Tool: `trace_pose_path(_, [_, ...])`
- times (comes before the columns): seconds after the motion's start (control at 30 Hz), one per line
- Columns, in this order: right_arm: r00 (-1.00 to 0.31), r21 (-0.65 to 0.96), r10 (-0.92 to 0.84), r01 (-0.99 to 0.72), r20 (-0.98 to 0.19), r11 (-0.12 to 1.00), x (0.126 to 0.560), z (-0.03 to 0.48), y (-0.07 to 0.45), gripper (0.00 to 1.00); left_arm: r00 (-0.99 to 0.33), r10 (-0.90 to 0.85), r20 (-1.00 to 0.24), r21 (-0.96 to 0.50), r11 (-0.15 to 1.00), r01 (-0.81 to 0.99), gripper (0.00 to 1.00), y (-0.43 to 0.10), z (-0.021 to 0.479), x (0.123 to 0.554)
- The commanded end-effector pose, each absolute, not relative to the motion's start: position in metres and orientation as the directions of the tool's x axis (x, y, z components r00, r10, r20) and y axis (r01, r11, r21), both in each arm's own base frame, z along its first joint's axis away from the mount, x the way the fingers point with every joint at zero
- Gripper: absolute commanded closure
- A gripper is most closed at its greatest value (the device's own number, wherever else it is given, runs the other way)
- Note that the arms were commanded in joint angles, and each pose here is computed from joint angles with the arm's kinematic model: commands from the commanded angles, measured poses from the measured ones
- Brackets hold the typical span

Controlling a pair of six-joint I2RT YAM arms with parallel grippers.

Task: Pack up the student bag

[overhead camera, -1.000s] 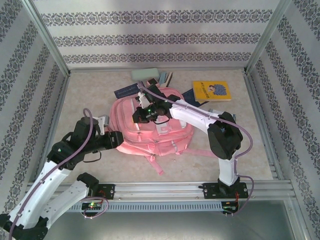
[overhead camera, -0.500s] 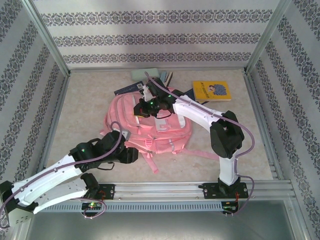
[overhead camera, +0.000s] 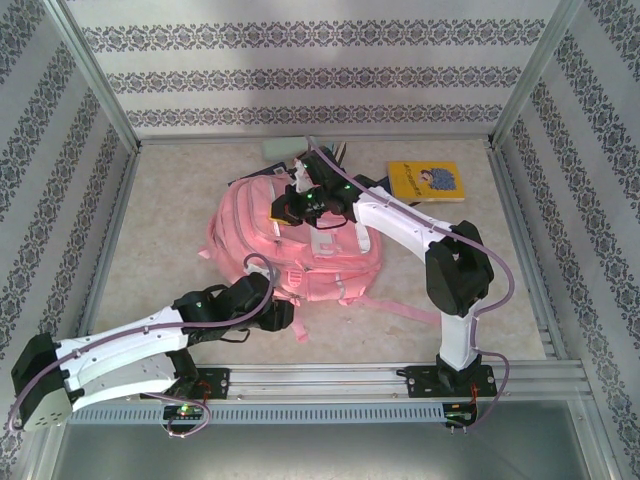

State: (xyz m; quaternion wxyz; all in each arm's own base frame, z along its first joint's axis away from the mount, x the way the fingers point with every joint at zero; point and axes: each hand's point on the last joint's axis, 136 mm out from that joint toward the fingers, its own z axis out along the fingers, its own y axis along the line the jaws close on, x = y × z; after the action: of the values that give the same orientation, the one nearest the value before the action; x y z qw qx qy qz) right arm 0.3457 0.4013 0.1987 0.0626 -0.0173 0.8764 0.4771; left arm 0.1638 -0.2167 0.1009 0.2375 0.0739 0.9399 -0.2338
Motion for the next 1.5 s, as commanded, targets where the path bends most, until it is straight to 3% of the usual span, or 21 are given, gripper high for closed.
trace_pose_path(0.0, [-0.979, 0.892, 0.087, -0.131, -0.186, 0.433, 0.357, 0.249, 0.401, 1.0, -0.831, 0.002, -0.556, -0.409, 0.87, 0.275, 0.46, -0.23, 0.107, 0.18])
trace_pose_path(0.27, [-0.981, 0.898, 0.097, -0.112, -0.168, 0.425, 0.356, 0.249, 0.401, 1.0, -0.788, 0.078, -0.611, -0.256, 0.922, 0.29, 0.51, -0.225, 0.09, 0.201])
trace_pose_path(0.7, [-0.982, 0.903, 0.106, -0.095, -0.153, 0.419, 0.356, 0.249, 0.4, 1.0, -0.801, 0.111, -0.588, -0.239, 0.922, 0.304, 0.6, -0.243, 0.065, 0.209])
trace_pose_path(0.87, [-0.983, 0.908, 0.114, -0.084, -0.143, 0.411, 0.355, 0.247, 0.4, 1.0, -0.804, 0.118, -0.583, -0.195, 0.94, 0.279, 0.71, -0.238, 0.057, 0.213])
trace_pose_path(1.03, [-0.984, 0.903, 0.111, -0.079, -0.138, 0.422, 0.354, 0.24, 0.399, 1.0, -0.798, 0.114, -0.592, -0.162, 0.953, 0.257, 0.88, -0.231, 0.059, 0.217])
trace_pose_path(1.2, [-0.982, 0.881, 0.113, -0.083, -0.152, 0.465, 0.357, 0.226, 0.391, 1.0, -0.789, 0.109, -0.604, -0.179, 0.946, 0.268, 0.96, -0.229, 0.071, 0.214])
trace_pose_path(1.37, [-0.971, 0.803, 0.104, -0.117, -0.217, 0.584, 0.361, 0.203, 0.371, 1.0, -0.794, 0.126, -0.595, -0.246, 0.912, 0.329, 1.0, -0.233, 0.083, 0.2])
trace_pose_path(1.47, [-0.964, 0.754, 0.098, -0.128, -0.247, 0.645, 0.363, 0.188, 0.358, 0.77, -0.803, 0.136, -0.581, -0.294, 0.884, 0.363, 1.0, -0.237, 0.087, 0.19])
